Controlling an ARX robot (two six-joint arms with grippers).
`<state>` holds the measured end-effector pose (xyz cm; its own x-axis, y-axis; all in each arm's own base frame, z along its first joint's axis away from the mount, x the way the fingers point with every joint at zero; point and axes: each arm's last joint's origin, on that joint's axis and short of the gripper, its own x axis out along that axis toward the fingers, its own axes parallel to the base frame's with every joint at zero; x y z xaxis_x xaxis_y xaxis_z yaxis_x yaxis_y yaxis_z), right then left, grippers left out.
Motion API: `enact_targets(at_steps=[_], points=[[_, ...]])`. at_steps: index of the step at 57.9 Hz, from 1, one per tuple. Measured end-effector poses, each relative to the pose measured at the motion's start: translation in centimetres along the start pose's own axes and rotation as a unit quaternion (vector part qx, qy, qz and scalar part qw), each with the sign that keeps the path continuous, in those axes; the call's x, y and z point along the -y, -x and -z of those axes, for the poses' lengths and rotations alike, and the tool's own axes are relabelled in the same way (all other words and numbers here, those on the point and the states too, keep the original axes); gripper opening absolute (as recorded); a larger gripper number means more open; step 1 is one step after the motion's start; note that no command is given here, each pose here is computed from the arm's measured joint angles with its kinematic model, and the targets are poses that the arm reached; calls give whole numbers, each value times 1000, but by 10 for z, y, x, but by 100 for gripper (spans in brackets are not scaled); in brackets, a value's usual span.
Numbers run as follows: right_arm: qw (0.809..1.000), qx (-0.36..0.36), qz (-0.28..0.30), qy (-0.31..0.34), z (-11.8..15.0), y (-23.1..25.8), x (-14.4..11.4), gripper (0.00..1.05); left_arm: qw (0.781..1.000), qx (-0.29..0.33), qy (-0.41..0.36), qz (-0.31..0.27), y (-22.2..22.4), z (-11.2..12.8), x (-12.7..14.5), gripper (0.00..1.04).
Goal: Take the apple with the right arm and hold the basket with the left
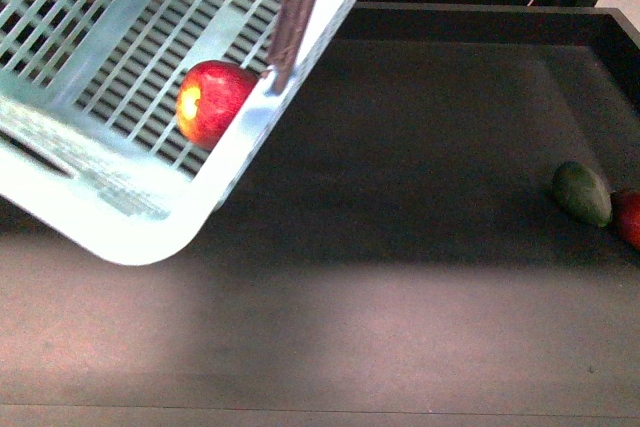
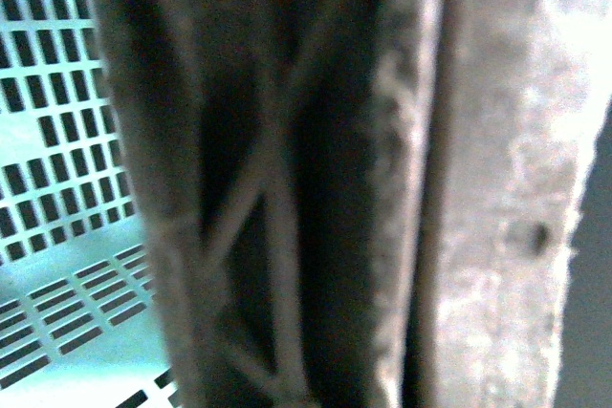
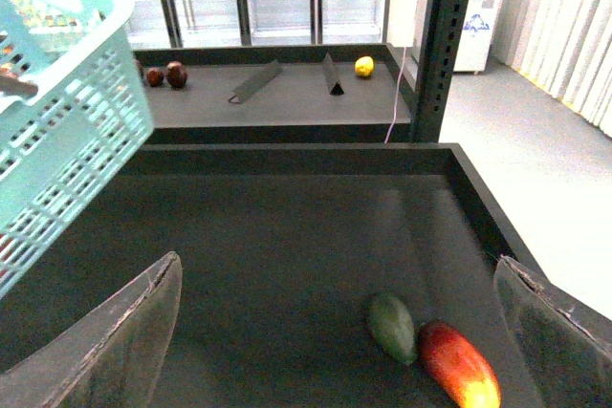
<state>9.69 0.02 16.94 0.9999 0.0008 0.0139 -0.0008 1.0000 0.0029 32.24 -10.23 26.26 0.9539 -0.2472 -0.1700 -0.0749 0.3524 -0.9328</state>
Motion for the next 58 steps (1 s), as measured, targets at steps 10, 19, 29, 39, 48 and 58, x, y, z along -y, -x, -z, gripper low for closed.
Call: enact_targets(at_steps=[10,19,29,39,48,58], points=[[1000,0,0,0,0,0,0,96,996,56,31,-69,-6,-30,-41,14],[1000,0,0,0,0,0,0,96,985,100,60,-124,-13,-54,-77,14],[1000,0,0,0,0,0,0,96,975,127,90,-159,-20,-68,-104,14],[1000,0,0,0,0,0,0,96,966,129,125,-186,-32,-68,-124,14],[1000,0,0,0,0,0,0,96,962,128,141,-197,-39,-67,-131,14],[1000,0,0,0,0,0,0,96,960,133,144,-202,-43,-67,-133,14]])
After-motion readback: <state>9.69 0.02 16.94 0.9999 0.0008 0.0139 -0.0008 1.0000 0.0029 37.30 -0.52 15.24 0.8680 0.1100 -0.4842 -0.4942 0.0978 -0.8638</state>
